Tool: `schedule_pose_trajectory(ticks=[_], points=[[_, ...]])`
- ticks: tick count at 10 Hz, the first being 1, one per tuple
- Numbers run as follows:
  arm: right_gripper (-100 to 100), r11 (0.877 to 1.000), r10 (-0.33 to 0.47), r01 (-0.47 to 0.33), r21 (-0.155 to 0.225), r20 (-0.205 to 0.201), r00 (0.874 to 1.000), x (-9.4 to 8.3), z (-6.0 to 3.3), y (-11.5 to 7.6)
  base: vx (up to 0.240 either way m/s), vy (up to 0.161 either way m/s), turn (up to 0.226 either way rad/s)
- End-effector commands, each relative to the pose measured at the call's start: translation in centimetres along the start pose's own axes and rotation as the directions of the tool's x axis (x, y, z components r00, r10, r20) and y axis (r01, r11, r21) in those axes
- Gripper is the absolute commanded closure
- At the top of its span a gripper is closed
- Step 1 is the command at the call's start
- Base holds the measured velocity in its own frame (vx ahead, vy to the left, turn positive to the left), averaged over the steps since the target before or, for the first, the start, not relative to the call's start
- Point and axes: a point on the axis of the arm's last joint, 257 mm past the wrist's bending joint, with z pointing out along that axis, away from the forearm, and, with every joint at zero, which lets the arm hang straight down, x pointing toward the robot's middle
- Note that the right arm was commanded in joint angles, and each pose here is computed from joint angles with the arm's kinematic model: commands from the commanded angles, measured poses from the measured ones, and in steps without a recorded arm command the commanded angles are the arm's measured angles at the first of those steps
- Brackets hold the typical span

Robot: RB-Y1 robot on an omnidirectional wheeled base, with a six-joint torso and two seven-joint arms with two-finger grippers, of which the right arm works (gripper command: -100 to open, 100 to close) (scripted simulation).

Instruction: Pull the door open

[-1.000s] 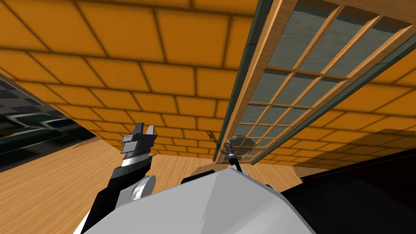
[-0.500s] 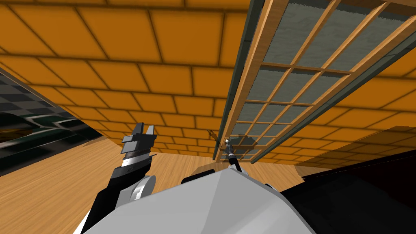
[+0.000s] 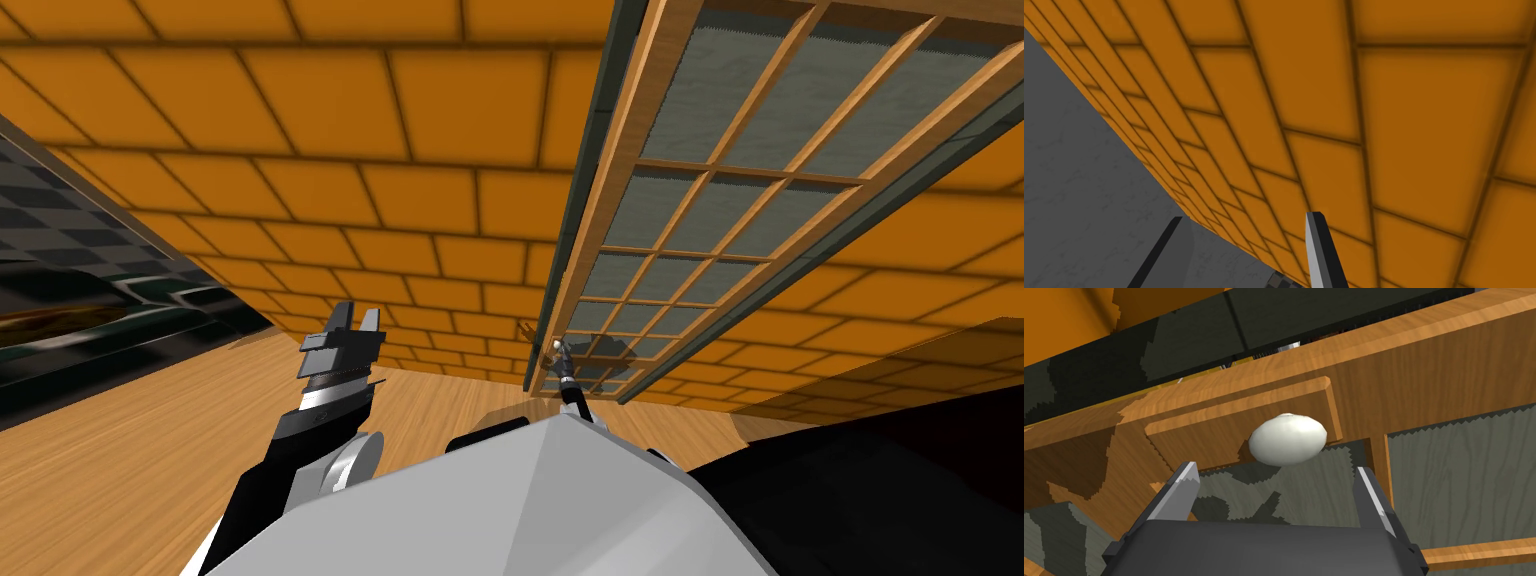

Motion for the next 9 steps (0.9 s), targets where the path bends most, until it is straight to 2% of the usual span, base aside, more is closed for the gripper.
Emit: schedule_pose_trajectory(ticks=[1,3,4,6,7,8,9], points=[[-100,0.999,0.040,-0.040,-0.003,0.003,0.999,0.07,0.03,0.04,-0.055,-0.026,0.039],[-100,0.991,0.130,-0.130,-0.014,0.011,0.991,0.33,0.24,0.11,-0.068,-0.029,0.084],[-100,0.989,0.145,-0.145,-0.014,0.011,0.989,0.33,0.24,0.11,-0.058,-0.030,0.035],[-100,0.972,0.235,-0.234,-0.026,0.018,0.972,0.61,0.46,0.17,-0.061,-0.036,0.084],[-100,0.967,0.252,-0.252,-0.027,0.018,0.968,0.61,0.46,0.17,-0.052,-0.027,0.043],[-100,0.954,0.299,-0.298,-0.034,0.021,0.954,0.76,0.57,0.20,-0.058,-0.031,0.071],[-100,0.952,0.306,-0.305,-0.034,0.021,0.952,0.76,0.57,0.20,-0.046,-0.019,0.039]])
